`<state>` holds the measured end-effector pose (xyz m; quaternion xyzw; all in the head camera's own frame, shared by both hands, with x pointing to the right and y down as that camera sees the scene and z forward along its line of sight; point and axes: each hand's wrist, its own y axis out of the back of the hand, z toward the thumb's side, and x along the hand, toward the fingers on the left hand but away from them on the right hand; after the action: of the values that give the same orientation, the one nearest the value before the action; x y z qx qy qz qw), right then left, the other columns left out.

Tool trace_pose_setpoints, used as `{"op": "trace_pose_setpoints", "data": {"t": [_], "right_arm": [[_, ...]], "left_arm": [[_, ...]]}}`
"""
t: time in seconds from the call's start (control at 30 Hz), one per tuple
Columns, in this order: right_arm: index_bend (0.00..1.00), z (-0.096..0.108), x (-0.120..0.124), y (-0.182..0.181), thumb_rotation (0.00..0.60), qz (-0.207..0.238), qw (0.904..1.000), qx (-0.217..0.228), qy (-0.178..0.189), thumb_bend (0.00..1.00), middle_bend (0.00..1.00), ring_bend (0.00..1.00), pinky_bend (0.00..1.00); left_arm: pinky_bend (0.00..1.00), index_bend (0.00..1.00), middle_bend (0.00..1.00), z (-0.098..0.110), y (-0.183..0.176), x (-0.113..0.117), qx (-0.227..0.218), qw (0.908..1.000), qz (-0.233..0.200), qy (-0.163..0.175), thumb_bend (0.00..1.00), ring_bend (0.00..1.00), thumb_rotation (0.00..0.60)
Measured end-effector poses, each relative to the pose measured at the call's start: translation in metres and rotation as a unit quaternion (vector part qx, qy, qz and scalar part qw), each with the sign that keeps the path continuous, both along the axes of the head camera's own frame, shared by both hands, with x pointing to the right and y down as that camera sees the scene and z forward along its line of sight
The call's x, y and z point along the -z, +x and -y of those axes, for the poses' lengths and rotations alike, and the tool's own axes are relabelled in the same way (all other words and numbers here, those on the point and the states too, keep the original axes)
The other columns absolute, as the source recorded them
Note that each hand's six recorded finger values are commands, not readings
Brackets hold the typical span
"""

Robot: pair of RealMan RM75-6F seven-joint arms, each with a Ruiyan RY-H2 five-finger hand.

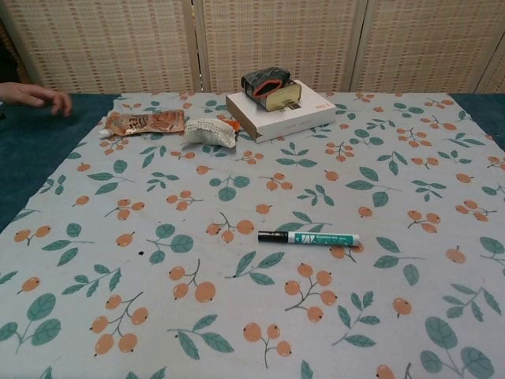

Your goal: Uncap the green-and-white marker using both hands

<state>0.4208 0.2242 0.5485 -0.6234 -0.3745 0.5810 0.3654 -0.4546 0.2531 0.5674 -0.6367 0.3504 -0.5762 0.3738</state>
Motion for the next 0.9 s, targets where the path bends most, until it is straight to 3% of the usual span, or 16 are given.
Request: {"op": "trace_pose_setpoints", "data": {"t": [0.37, 0.43, 0.63, 0.9], "right_arm": [[0.00, -0.001, -0.009, -0.011, 0.600, 0.015, 0.9998, 0.010, 0.002, 0.18, 0.00, 0.00, 0.00], [0.02, -0.001, -0.013, -0.019, 0.600, 0.029, 0.9995, 0.014, 0.002, 0.19, 0.04, 0.00, 0.00], [0.09, 0.014, -0.027, -0.052, 0.600, 0.048, 0.9976, 0.050, 0.001, 0.20, 0.14, 0.00, 0.00], [0.23, 0.052, -0.060, -0.134, 0.600, 0.041, 0.9908, 0.129, -0.001, 0.20, 0.26, 0.00, 0.00]], "left_arm": [[0.06, 0.00, 0.00, -0.002, 0.006, -0.001, -0.008, 0.9999, -0.004, -0.004, 0.44, 0.00, 0.600], [0.06, 0.00, 0.00, -0.001, 0.007, 0.000, -0.010, 0.9999, -0.008, -0.001, 0.43, 0.00, 0.600], [0.06, 0.00, 0.00, 0.002, 0.009, -0.003, -0.011, 0.9998, -0.016, -0.002, 0.44, 0.00, 0.600], [0.06, 0.00, 0.00, 0.001, 0.017, -0.007, -0.021, 0.9995, -0.023, -0.011, 0.44, 0.00, 0.600]]}}
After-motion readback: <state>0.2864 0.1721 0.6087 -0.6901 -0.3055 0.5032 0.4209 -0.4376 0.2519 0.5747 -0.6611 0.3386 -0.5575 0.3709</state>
